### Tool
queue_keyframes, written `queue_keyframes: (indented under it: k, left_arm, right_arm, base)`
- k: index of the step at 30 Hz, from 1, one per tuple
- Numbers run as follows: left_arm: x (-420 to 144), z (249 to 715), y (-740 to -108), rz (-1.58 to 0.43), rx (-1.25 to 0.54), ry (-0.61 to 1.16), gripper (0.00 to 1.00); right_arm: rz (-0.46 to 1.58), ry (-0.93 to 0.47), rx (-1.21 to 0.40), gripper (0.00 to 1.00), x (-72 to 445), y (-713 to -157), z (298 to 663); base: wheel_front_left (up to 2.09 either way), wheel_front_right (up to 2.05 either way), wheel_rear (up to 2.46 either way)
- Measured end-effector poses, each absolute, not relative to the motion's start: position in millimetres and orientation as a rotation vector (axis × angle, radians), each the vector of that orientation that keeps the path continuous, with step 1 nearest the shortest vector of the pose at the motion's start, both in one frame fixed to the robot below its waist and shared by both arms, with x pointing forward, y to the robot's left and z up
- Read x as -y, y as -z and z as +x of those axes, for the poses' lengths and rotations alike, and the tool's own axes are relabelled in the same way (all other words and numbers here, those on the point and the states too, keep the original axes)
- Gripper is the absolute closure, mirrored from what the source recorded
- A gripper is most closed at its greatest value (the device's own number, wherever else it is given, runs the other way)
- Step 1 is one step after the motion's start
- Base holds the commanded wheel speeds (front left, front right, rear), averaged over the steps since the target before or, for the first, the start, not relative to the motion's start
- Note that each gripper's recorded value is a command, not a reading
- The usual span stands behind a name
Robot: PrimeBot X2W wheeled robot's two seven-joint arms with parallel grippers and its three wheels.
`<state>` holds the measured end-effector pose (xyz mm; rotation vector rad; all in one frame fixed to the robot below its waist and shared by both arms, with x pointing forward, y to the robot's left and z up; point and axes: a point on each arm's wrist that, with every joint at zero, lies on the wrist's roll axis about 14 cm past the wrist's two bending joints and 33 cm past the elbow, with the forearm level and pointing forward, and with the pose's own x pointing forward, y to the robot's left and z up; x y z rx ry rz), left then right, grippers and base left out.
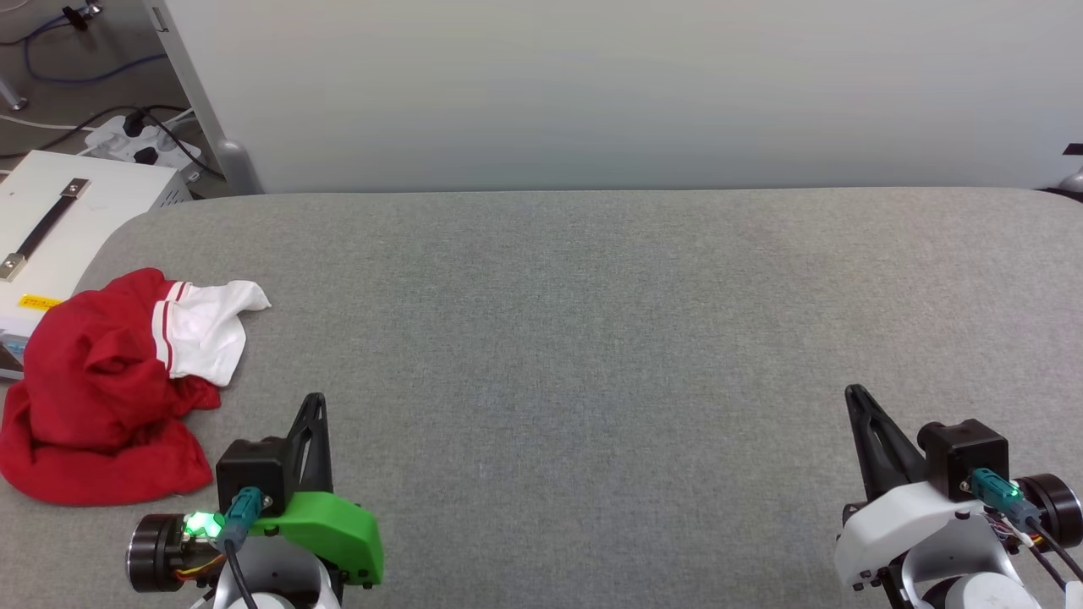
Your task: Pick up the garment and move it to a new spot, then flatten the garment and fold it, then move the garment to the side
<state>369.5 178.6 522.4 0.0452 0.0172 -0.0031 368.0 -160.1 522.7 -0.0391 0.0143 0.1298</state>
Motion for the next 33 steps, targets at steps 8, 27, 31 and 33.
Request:
queue_keyframes:
  k: [8, 27, 31, 33]
  left_arm:
    - [-178.6, 369.5, -522.4, 0.045, -0.017, 0.003, 1.0]
    - [-177.5, 369.7, -524.2, 0.045, -0.002, 0.002, 0.0]
    - [-176.6, 369.7, -525.4, 0.044, 0.006, 0.004, 0.0]
    - [-176.2, 369.7, -526.0, 0.043, 0.01, 0.005, 0.0]
  right_arm:
    - [-0.039, -0.13, -0.014, 1.0, 160.2, -522.7, 368.0]
    - [-0.021, -0.119, 0.005, 0.0, 163.9, -526.4, 368.3]
    - [-0.012, -0.112, 0.016, 0.0, 166.1, -528.3, 368.4]
    - [-0.007, -0.11, 0.024, 0.0, 166.9, -529.9, 368.4]
  base:
    - [0.0, 0.0, 0.0]
    - [0.0, 0.0, 0.0]
    - [0.0, 0.0, 0.0]
    - [0.0, 0.0, 0.0]
